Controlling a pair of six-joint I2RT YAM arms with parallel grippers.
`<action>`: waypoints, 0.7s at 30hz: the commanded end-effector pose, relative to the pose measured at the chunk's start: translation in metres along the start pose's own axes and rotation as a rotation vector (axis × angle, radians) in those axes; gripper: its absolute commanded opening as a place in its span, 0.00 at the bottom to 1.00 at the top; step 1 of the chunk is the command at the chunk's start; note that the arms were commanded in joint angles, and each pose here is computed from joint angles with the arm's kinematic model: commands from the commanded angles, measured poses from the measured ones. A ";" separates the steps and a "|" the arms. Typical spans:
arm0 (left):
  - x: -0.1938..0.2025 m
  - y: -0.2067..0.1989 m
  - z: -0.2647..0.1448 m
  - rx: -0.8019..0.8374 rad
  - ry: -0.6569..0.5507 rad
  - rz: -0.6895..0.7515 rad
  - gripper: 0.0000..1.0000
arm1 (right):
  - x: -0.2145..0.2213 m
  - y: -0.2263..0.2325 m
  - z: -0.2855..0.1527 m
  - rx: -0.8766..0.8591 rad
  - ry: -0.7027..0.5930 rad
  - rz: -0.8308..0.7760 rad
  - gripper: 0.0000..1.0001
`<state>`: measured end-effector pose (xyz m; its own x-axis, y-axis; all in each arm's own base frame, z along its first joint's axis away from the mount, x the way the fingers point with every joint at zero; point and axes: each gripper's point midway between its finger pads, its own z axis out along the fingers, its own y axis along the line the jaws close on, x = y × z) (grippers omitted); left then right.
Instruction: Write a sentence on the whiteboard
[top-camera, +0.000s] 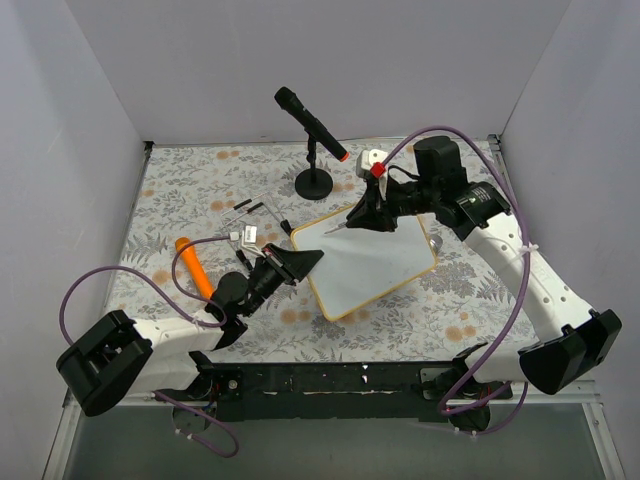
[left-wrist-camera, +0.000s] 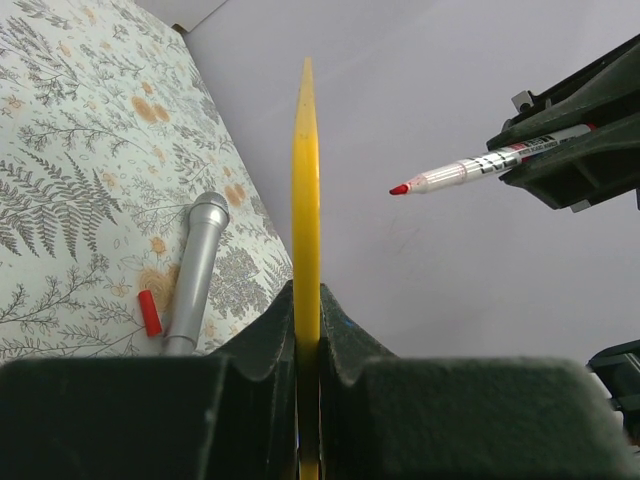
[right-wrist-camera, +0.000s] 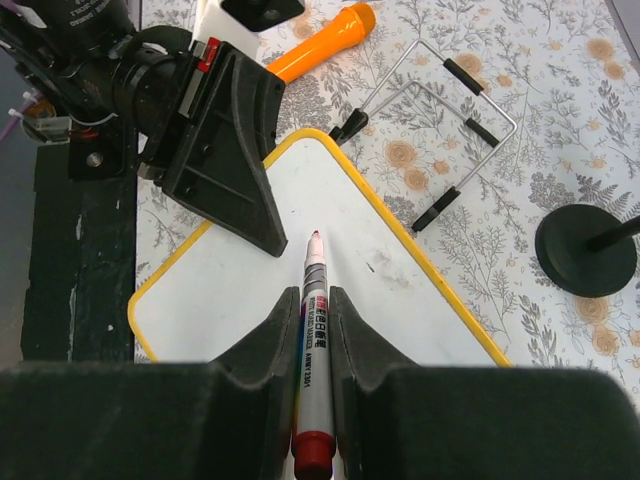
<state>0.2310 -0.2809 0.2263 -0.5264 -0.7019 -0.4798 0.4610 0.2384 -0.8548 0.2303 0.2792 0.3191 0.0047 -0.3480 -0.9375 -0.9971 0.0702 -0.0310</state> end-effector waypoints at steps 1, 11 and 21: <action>-0.036 -0.057 0.010 0.158 -0.133 -0.037 0.00 | -0.006 -0.008 0.005 0.042 -0.018 0.007 0.01; -0.036 -0.057 0.013 0.137 -0.151 -0.030 0.00 | 0.000 -0.007 0.013 0.047 -0.009 0.026 0.01; -0.034 -0.055 0.013 0.122 -0.156 -0.027 0.00 | 0.006 -0.010 0.018 0.067 0.010 0.034 0.01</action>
<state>0.2334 -0.2845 0.2261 -0.4976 -0.7174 -0.4876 0.4433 0.2729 -0.8538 0.2365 0.2897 0.3043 -0.0412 -0.3669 -0.9294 -0.9919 0.1266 -0.0060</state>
